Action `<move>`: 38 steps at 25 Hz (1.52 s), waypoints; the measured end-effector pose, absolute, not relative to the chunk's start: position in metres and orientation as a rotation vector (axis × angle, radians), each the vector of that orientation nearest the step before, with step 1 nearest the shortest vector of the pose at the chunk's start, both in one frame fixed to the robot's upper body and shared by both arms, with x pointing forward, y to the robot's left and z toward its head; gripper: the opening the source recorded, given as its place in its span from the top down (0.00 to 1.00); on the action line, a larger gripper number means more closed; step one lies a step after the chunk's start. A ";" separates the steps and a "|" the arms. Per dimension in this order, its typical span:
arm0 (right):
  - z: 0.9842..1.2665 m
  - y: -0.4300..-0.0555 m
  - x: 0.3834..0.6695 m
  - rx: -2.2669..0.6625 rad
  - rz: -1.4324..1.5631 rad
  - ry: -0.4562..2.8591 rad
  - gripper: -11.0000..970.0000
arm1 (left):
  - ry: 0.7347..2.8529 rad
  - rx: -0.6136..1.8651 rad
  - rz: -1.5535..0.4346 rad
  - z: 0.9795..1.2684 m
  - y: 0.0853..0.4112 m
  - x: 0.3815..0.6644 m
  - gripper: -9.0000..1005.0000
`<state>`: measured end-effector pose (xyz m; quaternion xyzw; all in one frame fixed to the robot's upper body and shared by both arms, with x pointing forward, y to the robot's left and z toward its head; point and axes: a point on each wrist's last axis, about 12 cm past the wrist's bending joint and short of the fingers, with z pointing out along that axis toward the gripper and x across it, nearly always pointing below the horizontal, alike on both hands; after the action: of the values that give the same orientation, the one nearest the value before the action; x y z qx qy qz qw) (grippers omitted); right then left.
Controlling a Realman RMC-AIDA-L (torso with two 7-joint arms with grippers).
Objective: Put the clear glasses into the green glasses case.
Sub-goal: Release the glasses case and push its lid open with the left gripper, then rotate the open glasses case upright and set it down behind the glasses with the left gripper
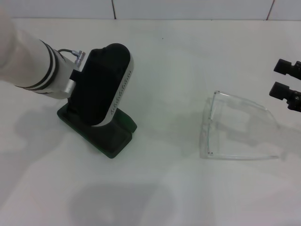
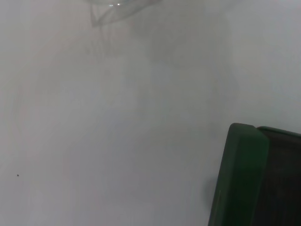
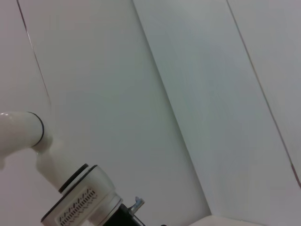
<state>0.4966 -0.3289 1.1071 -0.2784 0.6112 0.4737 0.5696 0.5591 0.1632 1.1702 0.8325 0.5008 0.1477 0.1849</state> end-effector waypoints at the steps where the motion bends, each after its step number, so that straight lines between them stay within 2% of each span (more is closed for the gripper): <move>1: 1.107 -0.329 0.496 -0.651 1.113 1.436 0.14 | 1.409 2.349 0.417 1.170 0.163 0.560 0.68; 30: 1.103 -0.332 0.491 -0.627 1.091 1.437 0.14 | 1.419 2.346 0.416 1.165 0.163 0.563 0.81; 38: 1.103 -0.339 0.487 -0.607 1.054 1.422 0.14 | 1.491 2.210 0.400 1.179 0.163 0.562 0.81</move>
<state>0.4873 -0.3395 1.1035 -0.2610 0.6117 0.4535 0.5933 0.5621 0.1633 1.1795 0.7995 0.5395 0.1446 0.2210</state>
